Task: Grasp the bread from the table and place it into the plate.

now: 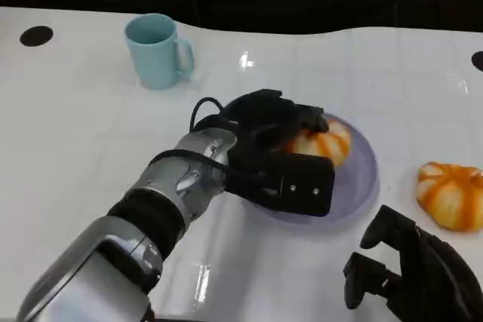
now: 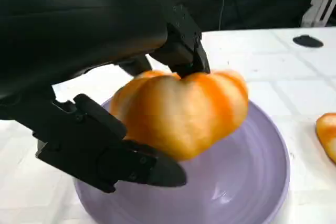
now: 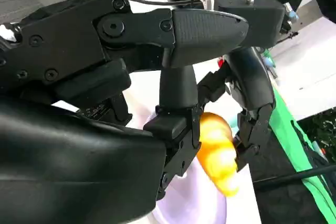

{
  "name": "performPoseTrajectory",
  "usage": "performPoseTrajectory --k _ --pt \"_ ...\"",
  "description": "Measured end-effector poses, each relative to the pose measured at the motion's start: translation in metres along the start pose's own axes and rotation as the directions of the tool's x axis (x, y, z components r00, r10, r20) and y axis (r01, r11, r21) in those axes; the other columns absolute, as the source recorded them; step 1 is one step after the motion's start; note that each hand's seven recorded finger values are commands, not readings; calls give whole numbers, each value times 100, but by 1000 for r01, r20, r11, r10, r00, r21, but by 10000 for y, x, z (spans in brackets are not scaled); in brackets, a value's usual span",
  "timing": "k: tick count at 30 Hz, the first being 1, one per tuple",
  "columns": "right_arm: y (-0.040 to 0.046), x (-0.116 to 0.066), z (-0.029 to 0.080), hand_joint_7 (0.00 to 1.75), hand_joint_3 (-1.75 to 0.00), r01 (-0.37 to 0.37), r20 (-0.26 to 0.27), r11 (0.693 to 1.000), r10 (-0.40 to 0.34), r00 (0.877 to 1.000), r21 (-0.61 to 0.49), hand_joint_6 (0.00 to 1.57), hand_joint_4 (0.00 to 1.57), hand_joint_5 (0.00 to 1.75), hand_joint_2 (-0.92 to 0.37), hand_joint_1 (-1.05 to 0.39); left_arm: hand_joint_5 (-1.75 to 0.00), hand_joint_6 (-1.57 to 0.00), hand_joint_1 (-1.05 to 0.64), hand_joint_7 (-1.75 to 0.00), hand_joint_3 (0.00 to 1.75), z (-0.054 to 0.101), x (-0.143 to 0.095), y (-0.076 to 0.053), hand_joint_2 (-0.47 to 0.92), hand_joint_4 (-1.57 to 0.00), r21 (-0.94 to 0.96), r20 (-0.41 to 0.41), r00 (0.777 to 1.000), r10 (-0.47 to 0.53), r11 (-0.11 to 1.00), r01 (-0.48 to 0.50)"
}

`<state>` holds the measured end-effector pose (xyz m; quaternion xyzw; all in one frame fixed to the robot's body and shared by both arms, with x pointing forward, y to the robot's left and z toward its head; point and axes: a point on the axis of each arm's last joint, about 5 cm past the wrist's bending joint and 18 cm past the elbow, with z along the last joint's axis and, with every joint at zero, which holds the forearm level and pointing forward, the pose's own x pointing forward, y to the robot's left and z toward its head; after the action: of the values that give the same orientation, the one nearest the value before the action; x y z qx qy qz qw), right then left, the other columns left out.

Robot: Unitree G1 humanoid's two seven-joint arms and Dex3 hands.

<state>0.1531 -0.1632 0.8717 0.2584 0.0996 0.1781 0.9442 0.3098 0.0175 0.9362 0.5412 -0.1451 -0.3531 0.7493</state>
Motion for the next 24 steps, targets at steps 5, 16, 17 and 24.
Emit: performPoseTrajectory --k 5,16,17,24 --pt "-1 2 2 175 -49 0 1 1000 0 1000 0 52 78 175 -92 -55 -8 -6 -95 -13 65 -15 -8 17 92 0 27 -13 1000 -18 999 18" --pt "-2 2 2 175 -49 1 2 1000 -1 1000 1 51 77 175 -92 -56 -15 -17 -94 -19 63 -21 -36 131 92 -8 47 7 1000 5 999 -5" --pt "-1 3 3 175 -49 0 2 1000 0 1000 1 51 77 175 -92 -55 -17 -19 -92 -20 62 -28 -45 152 92 -10 49 10 1000 14 999 -14" --pt "-6 2 6 175 -49 2 5 1000 -2 1000 2 52 78 175 -92 -55 -29 -28 -80 -18 47 -151 -220 168 92 -18 -61 36 997 69 996 -67"
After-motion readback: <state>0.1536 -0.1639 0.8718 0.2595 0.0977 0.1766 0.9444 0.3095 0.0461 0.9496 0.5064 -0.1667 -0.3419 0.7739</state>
